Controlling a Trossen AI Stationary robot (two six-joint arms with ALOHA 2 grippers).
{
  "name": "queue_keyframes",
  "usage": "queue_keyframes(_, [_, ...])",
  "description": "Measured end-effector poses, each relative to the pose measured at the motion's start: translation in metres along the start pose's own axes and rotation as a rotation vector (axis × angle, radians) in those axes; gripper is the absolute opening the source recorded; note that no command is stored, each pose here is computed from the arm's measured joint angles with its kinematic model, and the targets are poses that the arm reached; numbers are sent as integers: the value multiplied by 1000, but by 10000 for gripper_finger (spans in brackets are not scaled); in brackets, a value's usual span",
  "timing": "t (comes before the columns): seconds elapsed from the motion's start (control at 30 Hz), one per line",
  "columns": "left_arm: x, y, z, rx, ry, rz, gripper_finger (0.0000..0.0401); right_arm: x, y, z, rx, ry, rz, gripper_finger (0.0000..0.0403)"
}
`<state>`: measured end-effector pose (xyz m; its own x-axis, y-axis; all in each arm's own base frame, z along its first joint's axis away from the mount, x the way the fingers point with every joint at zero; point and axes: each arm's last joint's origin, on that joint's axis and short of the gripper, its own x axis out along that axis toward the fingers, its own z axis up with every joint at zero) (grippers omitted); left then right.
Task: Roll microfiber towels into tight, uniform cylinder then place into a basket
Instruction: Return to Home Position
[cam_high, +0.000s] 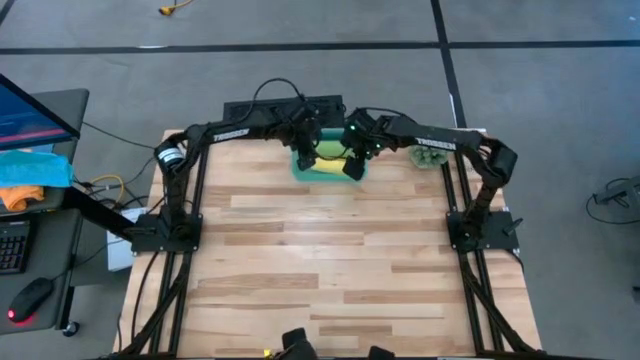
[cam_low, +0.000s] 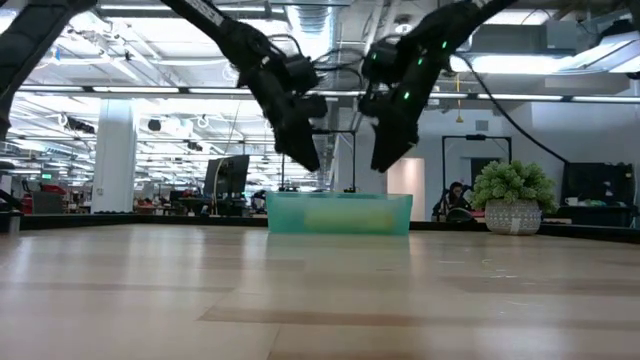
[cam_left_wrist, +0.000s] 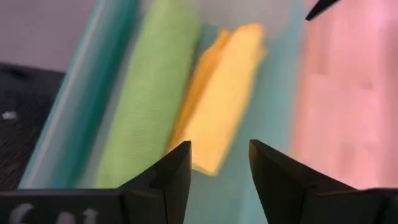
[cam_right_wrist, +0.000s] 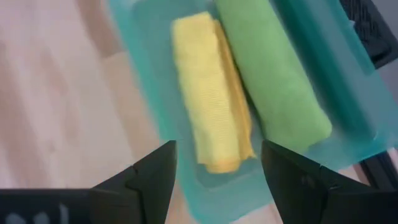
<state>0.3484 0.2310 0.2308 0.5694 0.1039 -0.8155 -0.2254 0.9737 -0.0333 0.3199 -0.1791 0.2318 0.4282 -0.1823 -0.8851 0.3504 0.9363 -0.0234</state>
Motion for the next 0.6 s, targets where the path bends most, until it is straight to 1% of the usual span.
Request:
queue_keyframes(0.13, [-26, -15, -3, 10, -58, -88, 151, -28, 20, -2, -62, -36, 19, 254])
queue_keyframes(0.23, [-39, -32, -18, 25, -95, -114, 148, -41, 35, -15, -98, -72, 35, 254])
queue_keyframes(0.37, [-46, -60, -53, 29, -192, -122, 132, -47, 56, -45, -115, -114, 66, 254])
queue_keyframes(0.5, [-60, -88, -87, 52, -323, -122, 108, -48, 79, -77, -153, -170, 109, 254])
queue_keyframes(0.6, [-71, -105, -111, 58, -402, -107, 86, -50, 92, -93, -153, -234, 144, 254])
